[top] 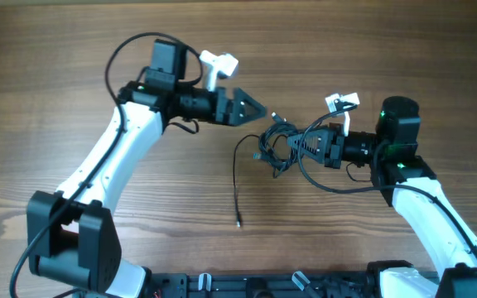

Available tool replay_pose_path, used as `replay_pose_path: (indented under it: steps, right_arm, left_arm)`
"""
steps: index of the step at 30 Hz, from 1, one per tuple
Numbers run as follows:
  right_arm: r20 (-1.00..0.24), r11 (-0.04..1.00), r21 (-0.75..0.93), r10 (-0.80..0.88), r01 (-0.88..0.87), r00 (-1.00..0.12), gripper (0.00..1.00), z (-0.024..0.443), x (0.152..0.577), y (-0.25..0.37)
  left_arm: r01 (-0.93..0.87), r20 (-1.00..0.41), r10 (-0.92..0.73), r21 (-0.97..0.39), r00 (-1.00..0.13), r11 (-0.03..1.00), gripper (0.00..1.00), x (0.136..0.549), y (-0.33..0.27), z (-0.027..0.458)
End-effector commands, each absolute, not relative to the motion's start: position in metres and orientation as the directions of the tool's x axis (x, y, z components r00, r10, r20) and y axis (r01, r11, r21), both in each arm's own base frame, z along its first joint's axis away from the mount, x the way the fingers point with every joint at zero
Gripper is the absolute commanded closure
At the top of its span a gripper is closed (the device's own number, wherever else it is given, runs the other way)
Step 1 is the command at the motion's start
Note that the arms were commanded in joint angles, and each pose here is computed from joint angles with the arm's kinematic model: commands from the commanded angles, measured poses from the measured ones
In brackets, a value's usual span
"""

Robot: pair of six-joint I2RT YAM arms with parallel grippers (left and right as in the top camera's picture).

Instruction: Untangle cables

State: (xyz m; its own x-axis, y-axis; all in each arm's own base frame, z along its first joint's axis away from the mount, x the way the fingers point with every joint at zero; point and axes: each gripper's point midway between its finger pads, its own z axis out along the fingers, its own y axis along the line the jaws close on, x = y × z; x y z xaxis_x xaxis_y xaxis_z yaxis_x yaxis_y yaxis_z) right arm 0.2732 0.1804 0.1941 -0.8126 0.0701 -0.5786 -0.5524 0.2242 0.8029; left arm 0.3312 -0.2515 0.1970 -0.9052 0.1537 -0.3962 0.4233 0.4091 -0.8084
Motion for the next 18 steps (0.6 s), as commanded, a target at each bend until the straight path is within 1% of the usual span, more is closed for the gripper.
replay_pose_path:
  steps: [1, 2, 4, 6, 7, 8, 9, 10, 11, 12, 13, 14, 15, 16, 18]
  right_arm:
    - [-0.53, 0.165, 0.84, 0.041, -0.517, -0.847, 0.89, 0.193, 0.266, 0.186]
    - [-0.521, 0.164, 0.845, 0.038, -0.509, -0.853, 0.9, 0.192, 0.266, 0.187]
    - [-0.482, 0.178, 0.866, 0.053, -0.466, -0.875, 0.9, 0.189, 0.268, 0.188]
    - [-0.478, 0.178, 0.868, 0.054, -0.463, -0.877, 0.9, 0.189, 0.269, 0.188]
    - [-0.473, 0.178, 0.871, 0.056, -0.457, -0.879, 0.88, 0.189, 0.269, 0.188]
    - [-0.469, 0.182, 0.873, 0.059, -0.452, -0.881, 0.88, 0.188, 0.27, 0.187]
    - [-0.469, 0.185, 0.873, 0.061, -0.452, -0.881, 0.86, 0.188, 0.27, 0.187]
    - [-0.469, 0.193, 0.872, 0.066, -0.45, -0.881, 0.82, 0.187, 0.272, 0.187]
    - [-0.467, 0.203, 0.872, 0.072, -0.445, -0.882, 0.74, 0.186, 0.273, 0.187]
    - [-0.466, 0.233, 0.869, 0.091, -0.436, -0.88, 0.63, 0.183, 0.278, 0.185]
    - [-0.465, 0.256, 0.867, 0.105, -0.428, -0.879, 0.4, 0.18, 0.282, 0.184]
    - [-0.469, 0.289, 0.86, 0.124, -0.421, -0.874, 0.0, 0.177, 0.288, 0.182]
    - [-0.473, 0.319, 0.853, 0.141, -0.412, -0.87, 0.0, 0.174, 0.293, 0.18]
    - [-0.478, 0.35, 0.846, 0.16, -0.403, -0.864, 0.0, 0.17, 0.298, 0.177]
    - [-0.496, 0.45, 0.816, 0.22, -0.364, -0.84, 0.0, 0.16, 0.315, 0.167]
  left_arm:
    - [0.558, -0.499, 0.253, -0.768, -0.829, 0.314, 0.16, 0.313, -0.281, 0.205]
    - [0.58, -0.515, 0.27, -0.756, -0.813, 0.304, 0.22, 0.31, -0.285, 0.205]
    - [0.591, -0.517, 0.291, -0.744, -0.805, 0.313, 0.27, 0.305, -0.29, 0.201]
    - [0.576, -0.49, 0.305, -0.726, -0.817, 0.377, 0.35, 0.304, -0.289, 0.189]
    - [0.575, -0.48, 0.32, -0.718, -0.817, 0.393, 0.39, 0.301, -0.288, 0.185]
    - [0.585, -0.481, 0.337, -0.713, -0.809, 0.387, 0.47, 0.297, -0.289, 0.183]
    - [0.595, -0.486, 0.349, -0.708, -0.801, 0.381, 0.62, 0.294, -0.291, 0.182]
    - [0.599, -0.488, 0.353, -0.702, -0.798, 0.385, 0.75, 0.294, -0.291, 0.181]
    - [0.602, -0.49, 0.353, -0.69, -0.797, 0.401, 0.95, 0.296, -0.29, 0.179]
    - [0.603, -0.491, 0.351, -0.67, -0.798, 0.434, 0.96, 0.301, -0.287, 0.175]
    - [0.589, -0.481, 0.34, -0.657, -0.808, 0.471, 0.96, 0.305, -0.284, 0.171]
    - [0.568, -0.467, 0.325, -0.642, -0.822, 0.514, 0.96, 0.31, -0.28, 0.166]
    - [0.546, -0.454, 0.307, -0.633, -0.836, 0.55, 0.96, 0.315, -0.276, 0.163]
    - [0.495, -0.429, 0.266, -0.62, -0.864, 0.609, 0.96, 0.323, -0.267, 0.157]
    - [0.368, -0.381, 0.152, -0.595, -0.912, 0.714, 0.96, 0.343, -0.245, 0.149]
